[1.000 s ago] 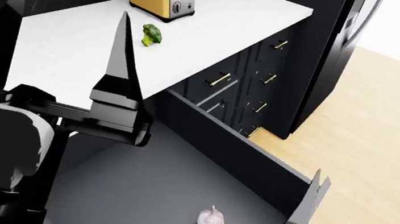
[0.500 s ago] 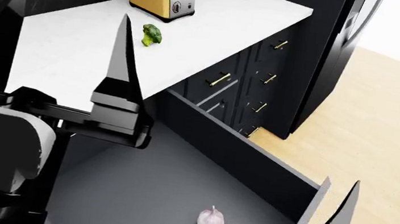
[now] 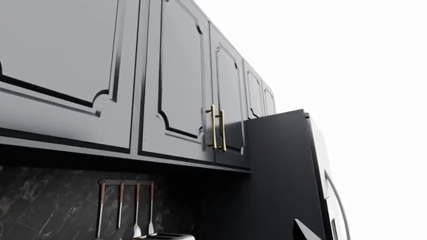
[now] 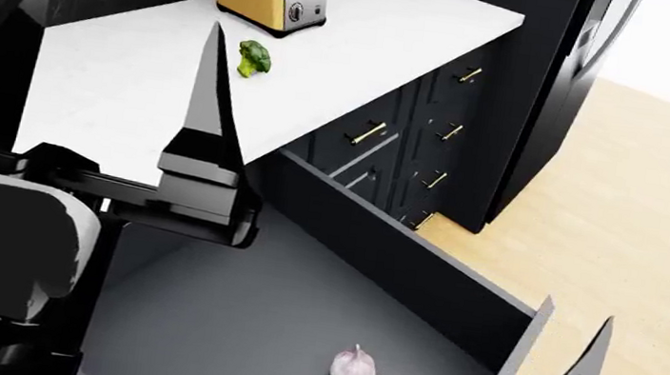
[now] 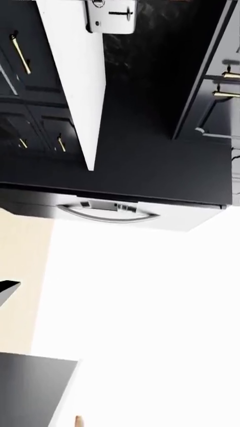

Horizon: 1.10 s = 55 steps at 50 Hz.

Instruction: Close the right drawer.

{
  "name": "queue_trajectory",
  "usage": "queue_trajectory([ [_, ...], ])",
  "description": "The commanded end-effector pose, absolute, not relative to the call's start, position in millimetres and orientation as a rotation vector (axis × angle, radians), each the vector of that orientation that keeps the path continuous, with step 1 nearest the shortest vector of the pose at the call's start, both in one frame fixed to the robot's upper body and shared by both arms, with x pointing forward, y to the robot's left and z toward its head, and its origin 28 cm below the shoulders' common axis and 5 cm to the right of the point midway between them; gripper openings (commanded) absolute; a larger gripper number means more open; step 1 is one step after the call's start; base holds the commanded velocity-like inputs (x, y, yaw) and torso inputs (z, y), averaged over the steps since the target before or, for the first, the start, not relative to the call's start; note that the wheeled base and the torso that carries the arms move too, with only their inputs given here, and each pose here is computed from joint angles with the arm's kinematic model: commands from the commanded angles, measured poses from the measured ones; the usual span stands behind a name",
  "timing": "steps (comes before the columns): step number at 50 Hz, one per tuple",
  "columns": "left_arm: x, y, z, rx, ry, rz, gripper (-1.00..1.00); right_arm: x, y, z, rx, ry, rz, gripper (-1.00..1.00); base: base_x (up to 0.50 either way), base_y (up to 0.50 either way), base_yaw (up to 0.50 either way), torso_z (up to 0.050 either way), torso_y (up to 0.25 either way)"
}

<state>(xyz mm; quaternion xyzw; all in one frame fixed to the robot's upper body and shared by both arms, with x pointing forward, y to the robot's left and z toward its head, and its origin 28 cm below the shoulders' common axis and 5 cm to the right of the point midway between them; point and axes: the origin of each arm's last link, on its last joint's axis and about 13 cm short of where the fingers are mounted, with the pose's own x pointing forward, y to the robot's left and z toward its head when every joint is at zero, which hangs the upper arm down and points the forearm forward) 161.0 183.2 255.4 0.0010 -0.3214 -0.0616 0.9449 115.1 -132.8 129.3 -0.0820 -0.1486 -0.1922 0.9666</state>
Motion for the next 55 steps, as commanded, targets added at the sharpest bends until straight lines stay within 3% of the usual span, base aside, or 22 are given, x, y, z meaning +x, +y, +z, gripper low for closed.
queue_trajectory([
  [1, 161, 183, 255, 0.002, -0.655, -0.127, 1.00, 116, -139, 116, -0.153, -0.248, -0.404, 1.00, 0.00, 0.00, 0.00, 0.000, 0.000],
  [55, 162, 182, 251, 0.005, -0.642, -0.128, 1.00, 118, -160, 57, -0.074, -0.067, -0.455, 1.00, 0.00, 0.00, 0.00, 0.000, 0.000],
])
